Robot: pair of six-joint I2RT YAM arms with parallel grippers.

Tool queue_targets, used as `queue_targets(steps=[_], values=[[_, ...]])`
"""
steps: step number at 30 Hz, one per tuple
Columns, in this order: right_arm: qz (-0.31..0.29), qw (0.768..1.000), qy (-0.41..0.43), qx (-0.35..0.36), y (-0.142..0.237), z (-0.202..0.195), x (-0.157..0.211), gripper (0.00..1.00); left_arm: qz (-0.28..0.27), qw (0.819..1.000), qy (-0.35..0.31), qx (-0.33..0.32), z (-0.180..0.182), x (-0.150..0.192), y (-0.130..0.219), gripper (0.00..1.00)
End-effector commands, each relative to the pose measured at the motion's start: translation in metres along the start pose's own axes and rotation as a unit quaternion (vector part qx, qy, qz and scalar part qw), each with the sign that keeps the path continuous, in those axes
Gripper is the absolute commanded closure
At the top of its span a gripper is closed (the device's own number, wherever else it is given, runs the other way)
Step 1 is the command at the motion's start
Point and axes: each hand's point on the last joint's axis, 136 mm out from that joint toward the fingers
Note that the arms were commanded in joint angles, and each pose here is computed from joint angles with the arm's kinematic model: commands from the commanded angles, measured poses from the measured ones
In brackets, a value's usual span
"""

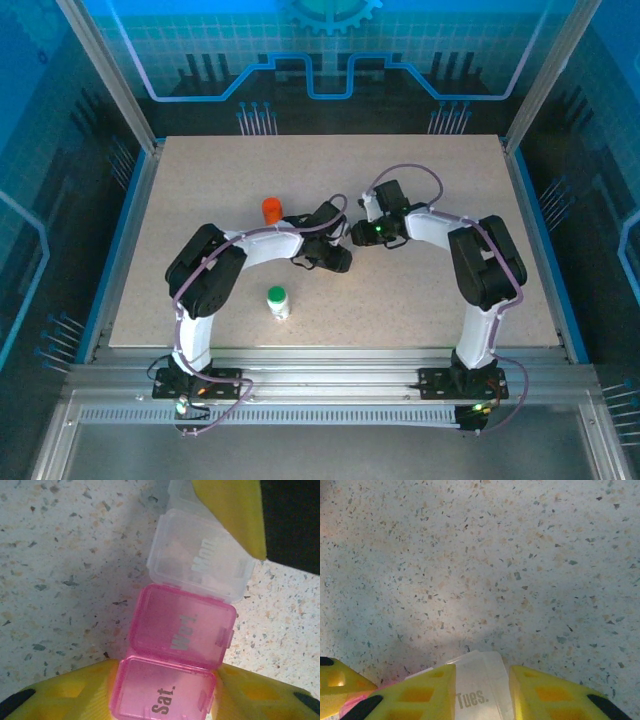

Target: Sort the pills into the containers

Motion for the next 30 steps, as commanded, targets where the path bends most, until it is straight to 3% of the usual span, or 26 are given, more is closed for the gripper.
queue_targets(steps=[1, 5, 15, 18, 24, 30], values=[[0.104, 0.993, -0.016, 0.054, -0.018, -0.021, 0.061, 0.68, 0.0, 0.999, 0.034, 0.008, 0.006, 0.003, 0.012, 0.53], [0.103, 0.992, -0.021, 0.066, -0.018, -0.025, 0.061, 0.69, 0.002, 0.999, 0.034, -0.001, 0.009, 0.004, 0.017, 0.56], [0.038, 0.996, -0.075, -0.016, 0.003, 0.002, 0.031, 0.47, -0.006, 0.999, 0.012, -0.04, 0.013, 0.008, 0.014, 0.57], [0.02, 0.995, -0.093, -0.029, 0.012, 0.007, 0.028, 0.47, -0.008, 0.999, 0.003, -0.052, 0.013, 0.01, 0.01, 0.56], [-0.027, 0.987, -0.143, -0.066, 0.029, 0.015, 0.018, 0.48, -0.023, 0.999, -0.001, -0.047, 0.009, 0.008, 0.012, 0.42], [-0.047, 0.975, -0.18, -0.121, 0.036, 0.025, 0.009, 0.49, -0.044, 0.998, -0.011, -0.037, 0.004, 0.003, 0.025, 0.39]])
Point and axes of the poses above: each hand's point on the last joint's axis, 136 mm out from that joint toward the fingers, its own y axis back along the fingers, its own z axis along the line the jaws close on, x = y × z, and after that the axes turned 4 degrees about y, right-handed
